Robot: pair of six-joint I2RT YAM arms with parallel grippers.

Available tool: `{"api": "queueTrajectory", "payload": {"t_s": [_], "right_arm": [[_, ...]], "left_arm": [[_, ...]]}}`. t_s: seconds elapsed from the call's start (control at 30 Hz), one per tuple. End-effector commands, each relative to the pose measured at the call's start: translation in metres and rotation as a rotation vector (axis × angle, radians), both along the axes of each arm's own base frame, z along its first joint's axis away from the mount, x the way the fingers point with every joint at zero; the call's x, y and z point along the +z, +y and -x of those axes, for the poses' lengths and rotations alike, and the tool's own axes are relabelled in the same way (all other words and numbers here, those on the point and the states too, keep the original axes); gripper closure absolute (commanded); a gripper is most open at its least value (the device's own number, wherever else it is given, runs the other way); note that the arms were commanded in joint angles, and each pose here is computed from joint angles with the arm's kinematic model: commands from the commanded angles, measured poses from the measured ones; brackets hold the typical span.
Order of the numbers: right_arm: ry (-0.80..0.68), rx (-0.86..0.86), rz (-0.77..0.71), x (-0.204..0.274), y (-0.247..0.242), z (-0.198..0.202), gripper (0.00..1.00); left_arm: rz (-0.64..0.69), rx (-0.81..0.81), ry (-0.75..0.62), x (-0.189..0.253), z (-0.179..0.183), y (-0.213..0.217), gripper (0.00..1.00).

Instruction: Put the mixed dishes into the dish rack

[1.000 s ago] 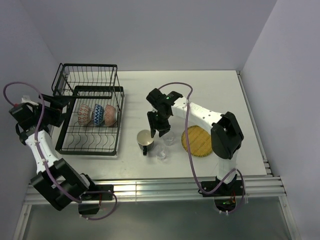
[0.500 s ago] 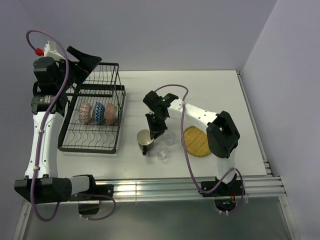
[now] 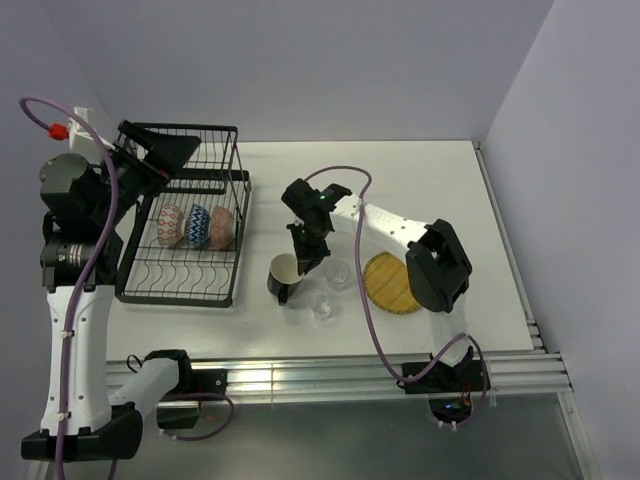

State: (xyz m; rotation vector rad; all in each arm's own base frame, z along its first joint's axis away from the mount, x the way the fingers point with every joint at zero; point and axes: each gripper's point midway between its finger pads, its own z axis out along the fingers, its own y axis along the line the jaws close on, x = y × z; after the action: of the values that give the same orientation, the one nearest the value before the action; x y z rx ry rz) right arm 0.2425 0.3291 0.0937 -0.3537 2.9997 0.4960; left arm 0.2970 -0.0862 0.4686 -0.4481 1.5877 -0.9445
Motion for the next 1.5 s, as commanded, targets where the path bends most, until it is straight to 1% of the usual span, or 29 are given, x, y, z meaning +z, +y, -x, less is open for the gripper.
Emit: {"api": "queueTrajectory", "payload": {"t_s": [0.0, 0.03, 0.13, 0.17, 0.2, 0.27, 0.3, 0.37, 0.43, 0.47, 0.5, 0.53, 0.57, 0.63, 0.67, 0.7, 0.77, 0.8, 0.83, 0.9, 0.93, 0.97, 1.03, 1.07, 1.13, 1.27, 1.37, 1.47], "right_arm": [[-0.119, 0.012, -0.139, 0.055, 0.021, -0.017, 1.0], [-0.132, 0.006, -0.151, 0.062, 0.021, -0.019, 1.0], [-0.149, -0.02, -0.234, 0.092, 0.018, -0.024, 1.0], [-0.158, -0.026, -0.267, 0.102, 0.018, -0.025, 1.0], [-0.159, -0.026, -0.328, 0.121, 0.017, -0.021, 1.0], [-0.177, -0.045, -0.409, 0.144, 0.014, -0.026, 1.0], [-0.179, -0.038, -0.479, 0.166, 0.013, -0.02, 1.0], [-0.219, -0.037, -0.58, 0.195, 0.012, -0.024, 1.0], [-0.229, -0.034, -0.682, 0.227, 0.009, -0.014, 1.0], [-0.268, -0.027, -0.745, 0.244, 0.01, -0.017, 1.0], [-0.271, -0.037, -0.794, 0.258, 0.007, -0.011, 1.0], [-0.261, -0.017, -0.844, 0.269, 0.008, -0.005, 1.0], [-0.306, 0.009, -0.921, 0.287, 0.011, -0.007, 1.0], [-0.261, -0.003, -1.019, 0.303, 0.011, 0.004, 1.0], [-0.289, 0.05, -1.109, 0.323, 0.014, 0.009, 1.0], [-0.246, 0.032, -1.146, 0.327, 0.015, 0.014, 1.0], [-0.229, 0.064, -1.226, 0.343, 0.016, 0.021, 1.0], [-0.218, 0.067, -1.237, 0.342, 0.016, 0.023, 1.0], [-0.238, 0.086, -1.264, 0.348, 0.016, 0.024, 1.0], [-0.21, 0.104, -1.284, 0.346, 0.017, 0.03, 1.0], [-0.235, 0.129, -1.32, 0.354, 0.016, 0.033, 1.0], [-0.201, 0.126, -1.326, 0.349, 0.015, 0.036, 1.0], [-0.193, 0.147, -1.365, 0.354, 0.015, 0.04, 1.0], [-0.177, 0.155, -1.369, 0.351, 0.015, 0.043, 1.0], [-0.183, 0.193, -1.404, 0.356, 0.015, 0.049, 1.0], [-0.146, 0.235, -1.423, 0.356, 0.019, 0.06, 1.0], [-0.13, 0.26, -1.427, 0.352, 0.023, 0.067, 1.0], [-0.11, 0.279, -1.428, 0.347, 0.027, 0.073, 1.0]], "left_arm": [[0.067, -0.136, 0.129, -0.035, 0.006, -0.023, 0.01], [0.072, -0.188, 0.139, -0.038, 0.012, -0.034, 0.01], [0.064, -0.252, 0.075, -0.028, 0.033, -0.046, 0.01], [0.068, -0.275, 0.035, -0.018, 0.046, -0.049, 0.01], [0.073, -0.303, 0.011, -0.014, 0.052, -0.052, 0.01], [0.085, -0.363, 0.019, -0.013, 0.068, -0.059, 0.01], [0.092, -0.381, 0.063, -0.022, 0.071, -0.062, 0.01], [0.095, -0.435, 0.096, -0.03, 0.085, -0.067, 0.03], [0.143, -0.458, 0.153, -0.044, 0.091, -0.071, 0.04], [0.16, -0.476, 0.159, -0.045, 0.099, -0.073, 0.04], [0.182, -0.503, 0.193, -0.052, 0.103, -0.076, 0.05], [0.235, -0.507, 0.246, -0.057, 0.107, -0.077, 0.05], [0.265, -0.513, 0.271, -0.058, 0.112, -0.078, 0.05], [0.343, -0.54, 0.338, -0.064, 0.118, -0.082, 0.04], [0.359, -0.546, 0.336, -0.062, 0.121, -0.082, 0.03], [0.376, -0.547, 0.35, -0.063, 0.122, -0.083, 0.03], [0.421, -0.559, 0.39, -0.062, 0.124, -0.084, 0.02], [0.44, -0.559, 0.403, -0.061, 0.125, -0.085, 0.01], [0.45, -0.553, 0.41, -0.061, 0.124, -0.084, 0.01], [0.487, -0.55, 0.432, -0.059, 0.122, -0.085, 0.01], [0.498, -0.554, 0.434, -0.059, 0.123, -0.085, 0.01], [0.509, -0.563, 0.423, -0.058, 0.122, -0.085, 0.01], [0.567, -0.577, 0.446, -0.059, 0.123, -0.087, 0.01], [0.598, -0.589, 0.436, -0.053, 0.123, -0.087, 0.01], [0.628, -0.6, 0.446, -0.055, 0.123, -0.087, 0.01], [0.692, -0.607, 0.456, -0.054, 0.122, -0.087, 0.01], [0.733, -0.615, 0.433, -0.047, 0.121, -0.085, 0.01], [0.745, -0.623, 0.404, -0.037, 0.122, -0.085, 0.01]]}}
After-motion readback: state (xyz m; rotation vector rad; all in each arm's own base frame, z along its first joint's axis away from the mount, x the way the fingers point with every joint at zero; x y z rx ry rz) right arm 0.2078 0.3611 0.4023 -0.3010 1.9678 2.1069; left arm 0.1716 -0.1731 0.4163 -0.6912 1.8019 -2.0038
